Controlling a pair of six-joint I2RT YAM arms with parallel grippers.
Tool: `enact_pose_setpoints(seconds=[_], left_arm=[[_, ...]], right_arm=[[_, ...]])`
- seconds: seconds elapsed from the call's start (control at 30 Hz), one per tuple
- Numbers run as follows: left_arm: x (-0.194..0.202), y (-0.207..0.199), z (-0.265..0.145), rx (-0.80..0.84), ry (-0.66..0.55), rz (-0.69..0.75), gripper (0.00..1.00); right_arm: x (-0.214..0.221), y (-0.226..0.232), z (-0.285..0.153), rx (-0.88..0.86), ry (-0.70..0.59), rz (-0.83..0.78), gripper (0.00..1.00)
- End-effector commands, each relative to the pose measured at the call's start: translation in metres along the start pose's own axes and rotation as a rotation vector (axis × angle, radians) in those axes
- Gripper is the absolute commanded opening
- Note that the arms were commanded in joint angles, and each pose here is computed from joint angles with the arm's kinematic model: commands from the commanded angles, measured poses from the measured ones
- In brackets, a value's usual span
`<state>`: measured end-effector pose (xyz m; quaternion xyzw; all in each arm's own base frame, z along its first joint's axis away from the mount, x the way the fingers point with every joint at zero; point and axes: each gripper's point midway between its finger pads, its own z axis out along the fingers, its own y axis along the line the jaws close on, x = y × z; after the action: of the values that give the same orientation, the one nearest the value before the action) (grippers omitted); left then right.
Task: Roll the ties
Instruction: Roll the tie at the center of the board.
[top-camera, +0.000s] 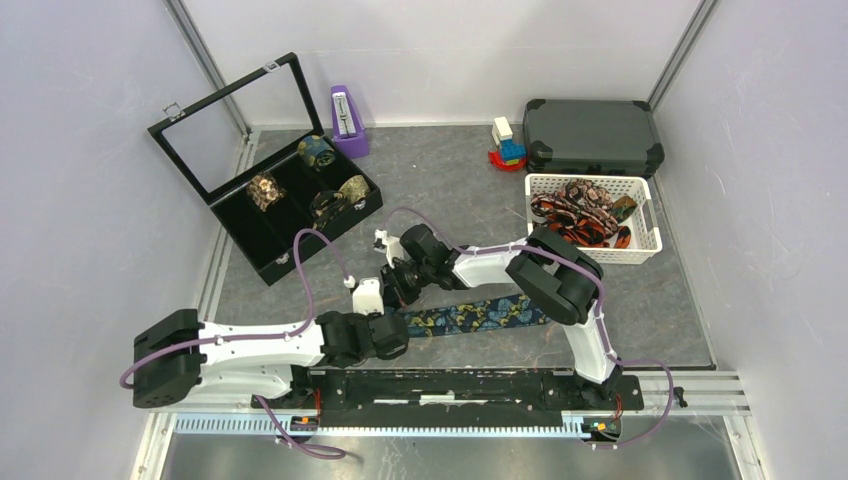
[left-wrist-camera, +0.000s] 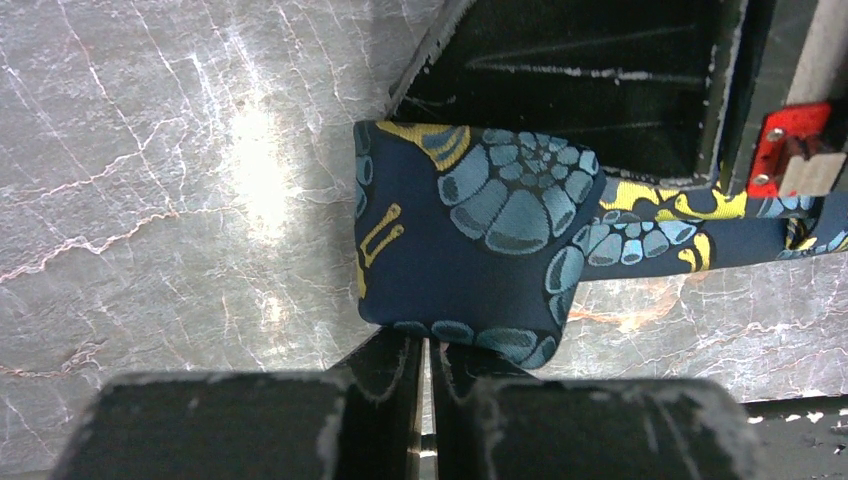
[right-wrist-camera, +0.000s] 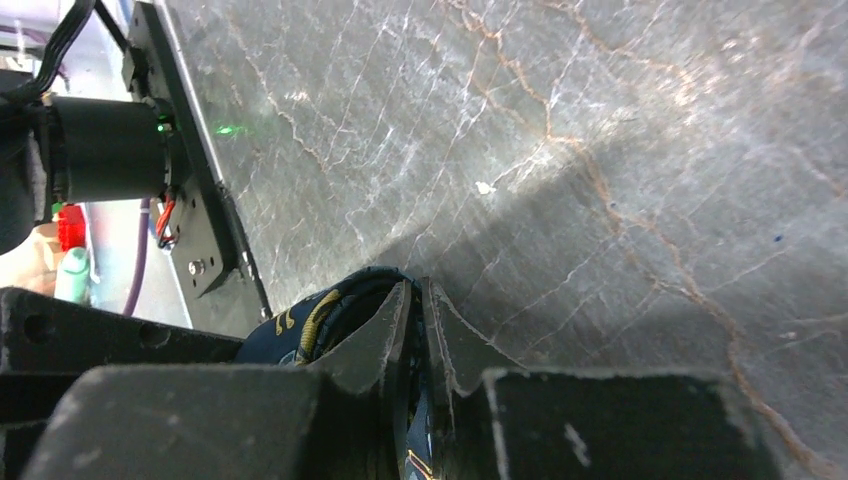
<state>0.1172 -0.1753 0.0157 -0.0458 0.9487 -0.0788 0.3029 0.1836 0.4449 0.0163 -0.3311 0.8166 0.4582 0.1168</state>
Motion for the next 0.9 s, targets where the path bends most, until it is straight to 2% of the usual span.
enact_pose_setpoints(seconds=[0.0, 0.3, 0.5, 0.6, 0.73, 0.87], left_arm=[[0.012, 0.017, -0.004, -0.042, 0.06, 0.041, 0.12], [0.015, 0.017, -0.014, -0.022, 0.1, 0.062, 0.13], [-0.001, 0.02, -0.033, -0.026, 0.081, 0.074, 0.12], [-0.013, 0.026, -0.045, -0.037, 0.05, 0.072, 0.12], [-0.026, 0.033, -0.057, -0.032, 0.007, 0.052, 0.12], [-0.032, 0.036, -0.06, -0.026, -0.019, 0.031, 0.13]], right_arm=[[-0.014, -0.022, -0.008, 0.143, 0.001, -0.032, 0.15], [-0.042, -0.024, -0.028, 0.246, -0.02, -0.09, 0.19], [-0.074, -0.018, -0.053, 0.327, -0.08, -0.121, 0.23], [-0.09, -0.001, -0.071, 0.336, -0.152, -0.121, 0.24], [-0.101, 0.028, -0.1, 0.321, -0.318, -0.099, 0.24], [-0.09, 0.059, -0.106, 0.229, -0.37, -0.071, 0.24]])
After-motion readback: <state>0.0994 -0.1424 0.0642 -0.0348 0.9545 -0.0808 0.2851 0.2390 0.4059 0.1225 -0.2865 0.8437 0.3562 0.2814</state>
